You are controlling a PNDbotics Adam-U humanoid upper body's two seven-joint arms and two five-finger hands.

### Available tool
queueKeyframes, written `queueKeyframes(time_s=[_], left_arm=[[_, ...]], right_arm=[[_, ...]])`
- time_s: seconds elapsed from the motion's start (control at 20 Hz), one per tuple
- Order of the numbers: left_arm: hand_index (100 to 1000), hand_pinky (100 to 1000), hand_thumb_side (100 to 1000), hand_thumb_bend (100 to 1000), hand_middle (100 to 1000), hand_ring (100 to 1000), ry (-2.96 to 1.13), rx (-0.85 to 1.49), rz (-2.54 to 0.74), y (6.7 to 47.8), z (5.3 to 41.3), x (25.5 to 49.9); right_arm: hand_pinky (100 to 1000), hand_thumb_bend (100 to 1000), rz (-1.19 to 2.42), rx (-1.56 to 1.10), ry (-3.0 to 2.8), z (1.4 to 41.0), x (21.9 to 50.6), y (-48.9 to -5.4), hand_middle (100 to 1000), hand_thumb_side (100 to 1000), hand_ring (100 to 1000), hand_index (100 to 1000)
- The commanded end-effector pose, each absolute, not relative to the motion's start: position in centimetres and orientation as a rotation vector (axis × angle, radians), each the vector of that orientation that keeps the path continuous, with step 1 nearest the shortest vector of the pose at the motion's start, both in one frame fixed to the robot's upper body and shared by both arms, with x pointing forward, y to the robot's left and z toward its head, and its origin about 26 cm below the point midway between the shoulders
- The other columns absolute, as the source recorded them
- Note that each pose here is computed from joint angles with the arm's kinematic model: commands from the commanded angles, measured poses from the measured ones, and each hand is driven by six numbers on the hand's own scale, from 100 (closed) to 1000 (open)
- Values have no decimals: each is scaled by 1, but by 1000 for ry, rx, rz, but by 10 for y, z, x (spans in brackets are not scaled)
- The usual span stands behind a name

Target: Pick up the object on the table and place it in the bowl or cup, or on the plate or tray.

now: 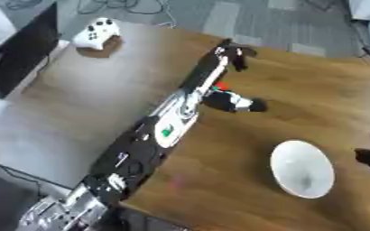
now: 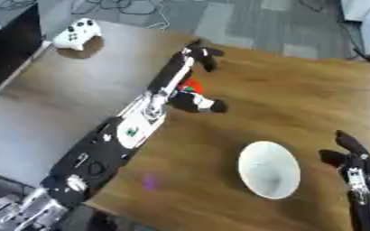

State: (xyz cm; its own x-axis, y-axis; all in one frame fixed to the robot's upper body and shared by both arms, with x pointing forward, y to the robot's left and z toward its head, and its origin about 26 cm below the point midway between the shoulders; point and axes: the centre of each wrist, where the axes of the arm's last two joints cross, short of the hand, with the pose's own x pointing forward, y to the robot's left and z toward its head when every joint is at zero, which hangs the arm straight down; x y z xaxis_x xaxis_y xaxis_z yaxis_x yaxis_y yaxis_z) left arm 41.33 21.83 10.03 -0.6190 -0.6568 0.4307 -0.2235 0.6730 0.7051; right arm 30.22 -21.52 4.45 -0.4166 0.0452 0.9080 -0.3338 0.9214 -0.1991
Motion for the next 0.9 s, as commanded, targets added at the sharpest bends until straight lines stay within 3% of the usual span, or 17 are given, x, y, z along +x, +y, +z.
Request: queueKeyframes(time_s=[0.05,0.9], left_arm=[[781,1000,867,981,465,516,-2180,737,-808,235,106,415],[777,1000,859,1000,459,512,-2120,798,-859,254,93,415]], right_arm=[[779,100,425,205,-1984,52,302,-218,926,742,739,849],[777,100,415,212,-1993,54,301,-218,924,748,739,848]])
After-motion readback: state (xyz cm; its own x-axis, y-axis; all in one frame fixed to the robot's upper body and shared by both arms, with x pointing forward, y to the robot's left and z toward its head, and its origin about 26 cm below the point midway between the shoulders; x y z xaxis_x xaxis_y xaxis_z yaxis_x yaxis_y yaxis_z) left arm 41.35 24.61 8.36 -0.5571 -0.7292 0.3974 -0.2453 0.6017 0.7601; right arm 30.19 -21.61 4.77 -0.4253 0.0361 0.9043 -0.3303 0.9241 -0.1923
